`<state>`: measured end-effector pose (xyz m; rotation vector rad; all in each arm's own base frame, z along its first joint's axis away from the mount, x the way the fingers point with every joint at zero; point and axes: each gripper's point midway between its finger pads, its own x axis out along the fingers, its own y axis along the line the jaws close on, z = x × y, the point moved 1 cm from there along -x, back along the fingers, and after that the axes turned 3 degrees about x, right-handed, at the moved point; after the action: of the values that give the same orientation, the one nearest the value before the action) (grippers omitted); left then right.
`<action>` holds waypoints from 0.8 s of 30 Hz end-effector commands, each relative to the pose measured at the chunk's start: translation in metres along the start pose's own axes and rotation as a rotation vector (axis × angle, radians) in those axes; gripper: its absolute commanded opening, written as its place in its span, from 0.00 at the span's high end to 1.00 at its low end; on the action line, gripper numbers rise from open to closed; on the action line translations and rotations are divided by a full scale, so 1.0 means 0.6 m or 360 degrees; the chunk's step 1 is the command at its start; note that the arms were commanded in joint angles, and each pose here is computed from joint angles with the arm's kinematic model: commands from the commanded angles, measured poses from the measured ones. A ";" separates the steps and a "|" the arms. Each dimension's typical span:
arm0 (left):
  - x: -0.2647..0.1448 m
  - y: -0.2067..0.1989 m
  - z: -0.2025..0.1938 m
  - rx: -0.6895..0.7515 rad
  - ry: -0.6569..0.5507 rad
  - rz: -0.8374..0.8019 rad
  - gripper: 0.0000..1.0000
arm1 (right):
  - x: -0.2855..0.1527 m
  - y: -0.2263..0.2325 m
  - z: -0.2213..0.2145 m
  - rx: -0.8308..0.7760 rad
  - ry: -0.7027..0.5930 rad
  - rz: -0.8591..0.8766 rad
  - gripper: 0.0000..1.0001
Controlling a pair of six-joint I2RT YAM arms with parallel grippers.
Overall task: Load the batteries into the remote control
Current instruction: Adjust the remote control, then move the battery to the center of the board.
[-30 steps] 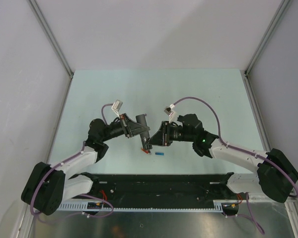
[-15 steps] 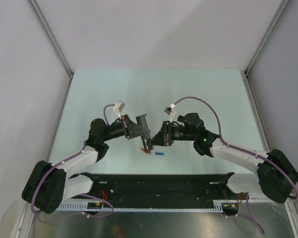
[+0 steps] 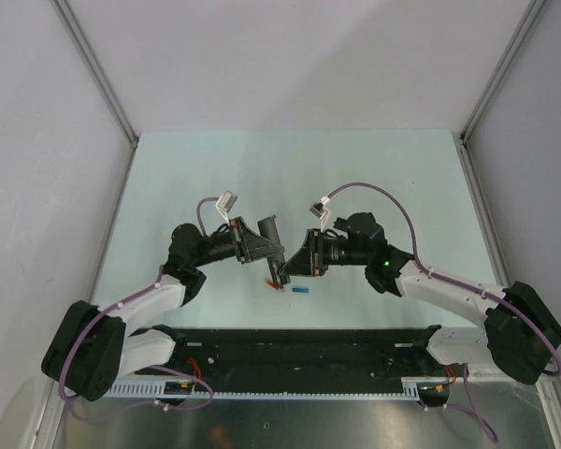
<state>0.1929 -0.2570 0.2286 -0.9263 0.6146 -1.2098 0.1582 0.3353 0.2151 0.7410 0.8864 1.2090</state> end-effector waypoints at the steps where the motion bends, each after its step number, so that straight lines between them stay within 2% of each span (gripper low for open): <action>1: 0.000 -0.020 -0.004 0.0084 0.0037 -0.0084 0.72 | -0.008 0.016 0.015 -0.0048 -0.0043 0.0039 1.00; 4: 0.000 -0.021 -0.004 0.0090 0.0037 -0.0088 0.76 | -0.008 0.014 0.013 -0.0042 -0.0038 0.0036 1.00; 5: 0.000 -0.021 -0.005 0.0090 0.0040 -0.0088 0.80 | -0.008 0.013 0.013 -0.0038 -0.0038 0.0031 1.00; 6: 0.000 -0.021 -0.005 0.0092 0.0038 -0.0087 0.91 | -0.008 0.012 0.013 -0.0036 -0.0038 0.0029 1.00; 8: 0.000 -0.021 -0.005 0.0095 0.0033 -0.0085 0.99 | -0.008 0.011 0.014 -0.0037 -0.0037 0.0027 1.00; 9: 0.000 -0.020 -0.006 0.0094 0.0029 -0.0083 1.00 | -0.008 0.012 0.014 -0.0044 -0.0042 0.0026 1.00; 12: -0.001 -0.018 -0.003 0.0096 -0.0002 -0.0068 1.00 | -0.014 0.008 0.017 -0.0049 -0.0044 0.0011 0.78; 13: -0.001 -0.019 0.002 0.0108 -0.0027 -0.0065 1.00 | -0.018 0.008 0.018 -0.0058 -0.0043 0.0006 0.64; 15: -0.004 -0.015 0.006 0.0092 -0.0061 -0.0046 1.00 | -0.035 -0.002 0.029 -0.0137 -0.0056 -0.0087 0.56; 16: -0.009 -0.012 0.014 0.0086 -0.0102 -0.0025 1.00 | -0.042 -0.010 0.034 -0.0185 -0.0066 -0.0154 0.51; 17: -0.014 -0.008 0.020 0.0076 -0.0151 -0.0004 1.00 | -0.058 -0.029 0.019 -0.0156 -0.0018 -0.0293 0.49; 18: -0.018 -0.005 0.025 0.0072 -0.0186 0.0012 1.00 | -0.068 -0.049 0.031 -0.0196 -0.0081 -0.0443 0.49; 21: -0.041 0.012 0.049 0.0050 -0.0335 0.0087 1.00 | -0.095 -0.107 0.024 -0.0327 -0.0088 -0.0809 0.49; 24: -0.065 0.035 0.065 0.0003 -0.0463 0.0169 1.00 | -0.096 -0.168 -0.007 -0.0513 0.0022 -0.1113 0.53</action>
<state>0.2108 -0.2273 0.2227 -0.9792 0.5161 -1.0556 0.1862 0.2867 0.1897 0.4710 0.8201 0.9188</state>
